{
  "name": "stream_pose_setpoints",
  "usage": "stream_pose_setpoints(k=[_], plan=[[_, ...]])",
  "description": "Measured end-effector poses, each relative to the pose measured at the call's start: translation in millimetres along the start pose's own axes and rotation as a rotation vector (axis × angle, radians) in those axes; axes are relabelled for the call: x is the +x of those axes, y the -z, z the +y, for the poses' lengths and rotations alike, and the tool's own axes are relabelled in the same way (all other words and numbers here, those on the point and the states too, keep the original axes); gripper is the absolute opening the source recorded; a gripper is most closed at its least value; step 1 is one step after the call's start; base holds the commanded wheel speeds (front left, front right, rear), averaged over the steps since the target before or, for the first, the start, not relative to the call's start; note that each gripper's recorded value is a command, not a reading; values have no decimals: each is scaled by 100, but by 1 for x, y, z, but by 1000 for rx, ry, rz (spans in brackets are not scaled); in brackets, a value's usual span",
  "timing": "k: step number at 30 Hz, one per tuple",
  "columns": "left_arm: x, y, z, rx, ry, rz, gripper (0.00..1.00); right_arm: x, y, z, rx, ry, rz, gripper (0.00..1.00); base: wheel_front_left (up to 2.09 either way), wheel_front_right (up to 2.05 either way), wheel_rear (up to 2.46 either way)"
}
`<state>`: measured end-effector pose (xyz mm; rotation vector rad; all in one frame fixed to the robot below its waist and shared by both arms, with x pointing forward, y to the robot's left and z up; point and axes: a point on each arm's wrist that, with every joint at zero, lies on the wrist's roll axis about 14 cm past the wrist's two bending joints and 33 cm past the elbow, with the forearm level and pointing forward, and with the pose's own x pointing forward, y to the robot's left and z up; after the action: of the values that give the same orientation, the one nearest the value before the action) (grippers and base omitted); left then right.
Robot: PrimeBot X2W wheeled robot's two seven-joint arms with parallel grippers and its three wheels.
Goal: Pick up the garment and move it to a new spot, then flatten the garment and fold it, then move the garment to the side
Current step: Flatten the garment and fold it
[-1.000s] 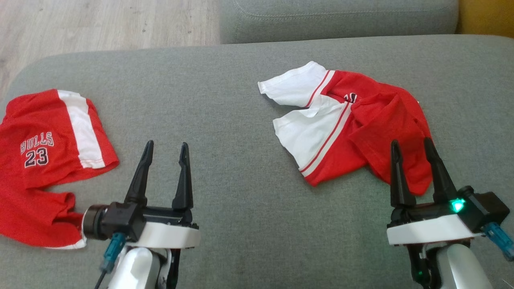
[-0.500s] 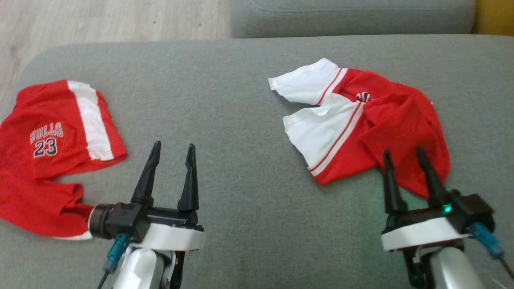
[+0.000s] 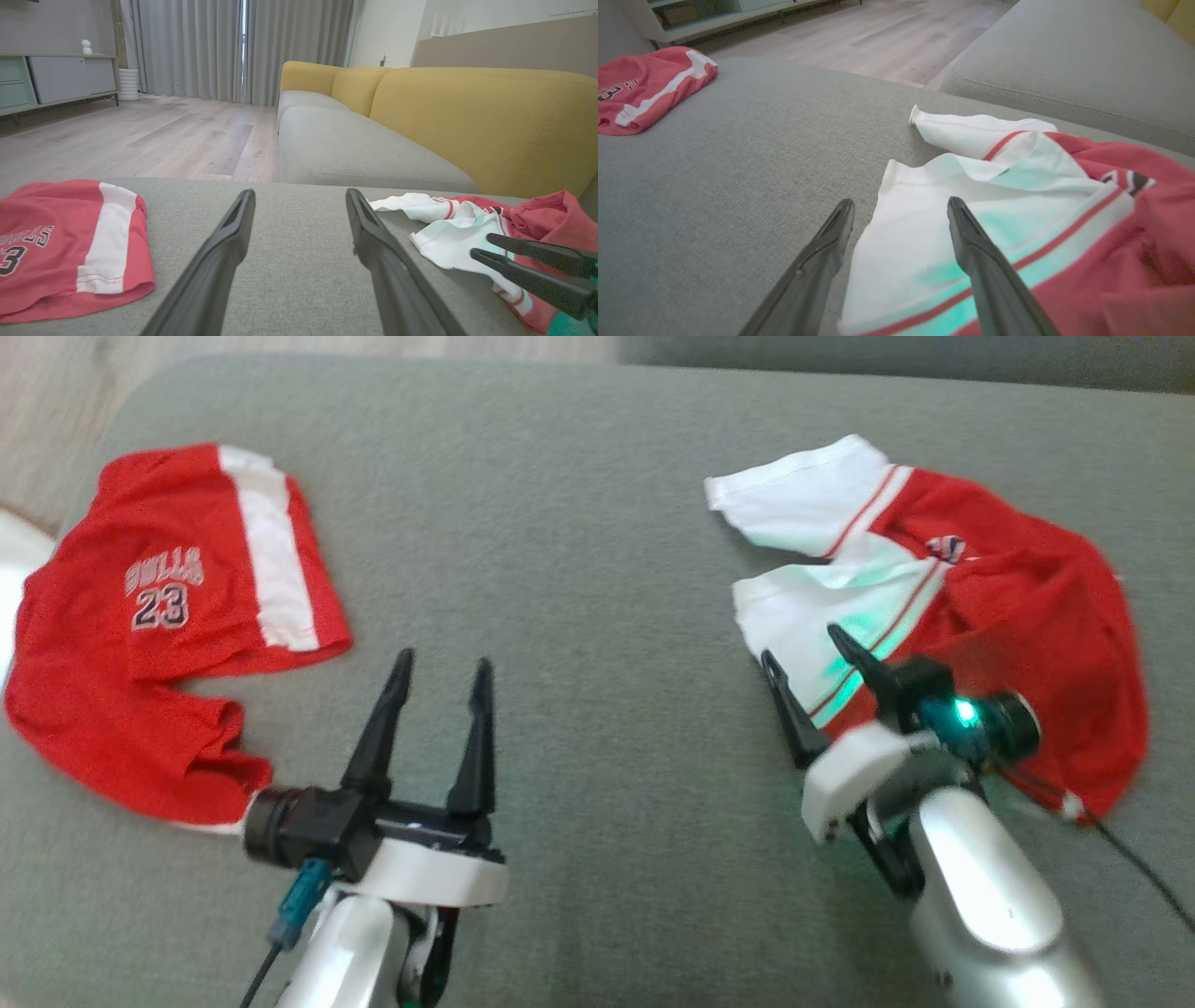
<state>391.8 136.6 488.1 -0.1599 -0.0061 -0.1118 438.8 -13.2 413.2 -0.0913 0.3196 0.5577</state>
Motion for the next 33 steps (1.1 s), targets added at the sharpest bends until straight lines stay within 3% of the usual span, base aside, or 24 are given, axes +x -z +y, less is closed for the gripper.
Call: stream_pose_setpoints(k=[10,17,19,26,33], plan=[[-6,7,14,-27,-66,29,100,51,23,8,-127,-70,189,100,0,0,0],[-7,7,21,-25,-98,31,100,71,24,9,-140,-87,249,100,0,0,0],[-8,6,22,-25,-100,31,100,72,25,11,-139,-93,258,0,0,0,0],[-5,5,17,-28,-88,26,100,68,23,11,-72,-93,245,0,0,0,0],[-2,4,11,-32,-69,19,100,67,0,11,8,-92,118,0,0,0,0]])
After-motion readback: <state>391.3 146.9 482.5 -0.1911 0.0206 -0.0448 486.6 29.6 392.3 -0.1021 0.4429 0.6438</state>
